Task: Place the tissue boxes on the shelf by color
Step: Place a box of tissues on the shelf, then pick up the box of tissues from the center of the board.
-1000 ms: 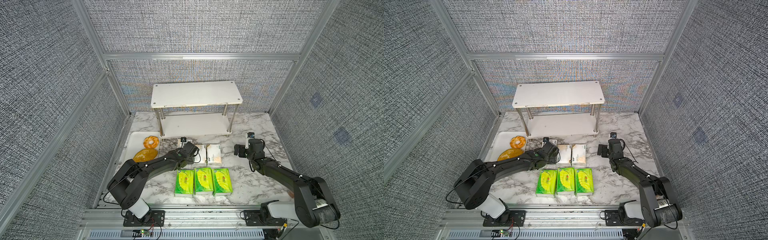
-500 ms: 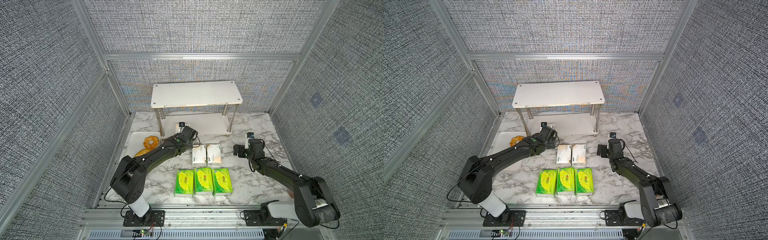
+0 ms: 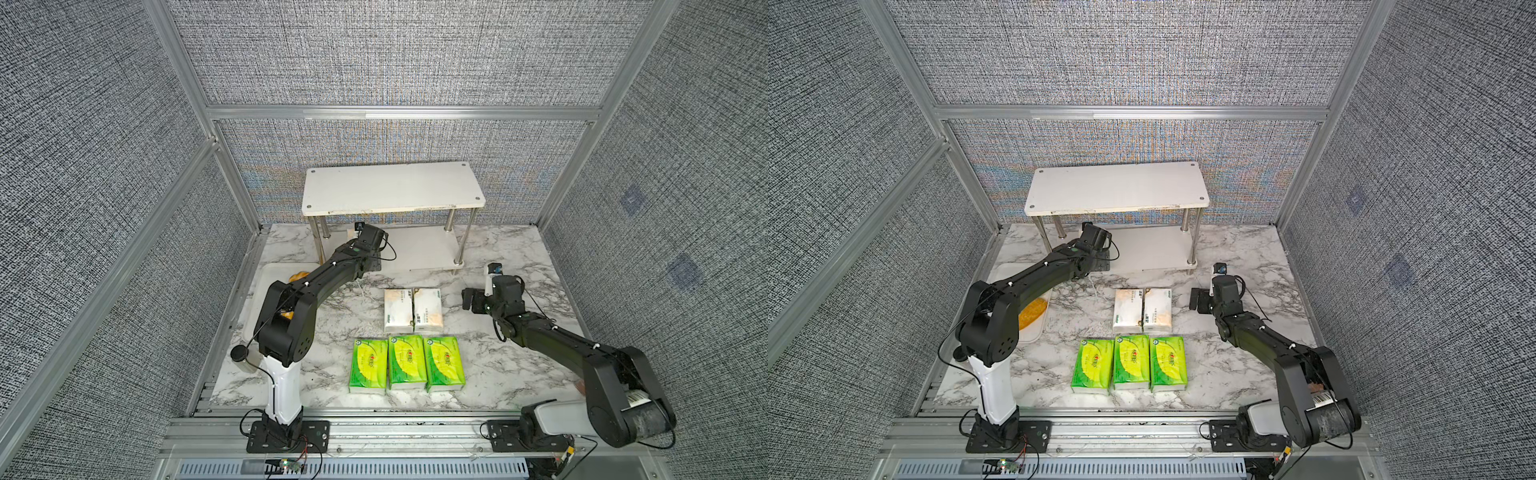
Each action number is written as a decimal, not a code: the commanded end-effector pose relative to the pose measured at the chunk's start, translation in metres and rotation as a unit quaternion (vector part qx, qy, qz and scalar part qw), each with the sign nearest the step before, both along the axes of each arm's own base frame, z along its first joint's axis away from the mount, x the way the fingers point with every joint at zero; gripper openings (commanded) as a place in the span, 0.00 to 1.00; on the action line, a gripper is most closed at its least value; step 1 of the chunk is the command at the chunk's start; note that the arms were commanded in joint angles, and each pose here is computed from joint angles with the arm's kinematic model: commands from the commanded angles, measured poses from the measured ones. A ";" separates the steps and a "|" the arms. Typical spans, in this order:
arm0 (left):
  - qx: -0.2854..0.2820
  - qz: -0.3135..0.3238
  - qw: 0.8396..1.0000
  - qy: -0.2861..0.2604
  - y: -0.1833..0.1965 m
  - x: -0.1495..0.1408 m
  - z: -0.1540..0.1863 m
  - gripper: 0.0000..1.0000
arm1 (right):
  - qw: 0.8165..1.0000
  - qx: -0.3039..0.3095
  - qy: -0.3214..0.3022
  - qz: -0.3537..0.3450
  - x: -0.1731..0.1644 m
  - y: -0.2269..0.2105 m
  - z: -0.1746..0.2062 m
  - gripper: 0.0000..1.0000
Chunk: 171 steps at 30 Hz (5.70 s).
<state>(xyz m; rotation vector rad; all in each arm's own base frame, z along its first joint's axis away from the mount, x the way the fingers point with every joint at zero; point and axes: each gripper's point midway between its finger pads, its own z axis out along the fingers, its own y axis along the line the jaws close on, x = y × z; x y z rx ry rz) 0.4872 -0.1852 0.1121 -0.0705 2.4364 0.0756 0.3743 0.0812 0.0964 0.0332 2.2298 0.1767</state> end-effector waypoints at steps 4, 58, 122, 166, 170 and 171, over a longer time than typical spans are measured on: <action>0.013 -0.001 1.000 0.022 0.012 0.010 -0.018 0.81 | 1.000 0.004 -0.008 0.006 0.004 0.006 0.003 0.99; 0.097 -0.009 0.995 0.014 0.036 0.020 0.017 0.99 | 1.000 0.008 -0.003 0.024 0.007 0.021 -0.003 0.99; -0.073 -0.107 0.991 0.025 -0.084 -0.099 0.017 0.91 | 1.000 0.005 0.001 0.022 0.003 0.018 -0.005 0.99; -0.020 -0.103 0.992 0.071 -0.116 -0.168 -0.082 0.91 | 1.000 0.006 0.004 0.020 -0.005 0.013 -0.006 0.99; -0.016 -0.106 0.992 0.063 -0.116 -0.166 -0.079 0.86 | 1.000 0.007 0.003 0.020 -0.006 0.013 -0.005 0.99; -0.018 -0.107 0.992 0.060 -0.116 -0.166 -0.076 0.85 | 1.000 0.006 0.003 0.019 -0.006 0.013 -0.006 0.99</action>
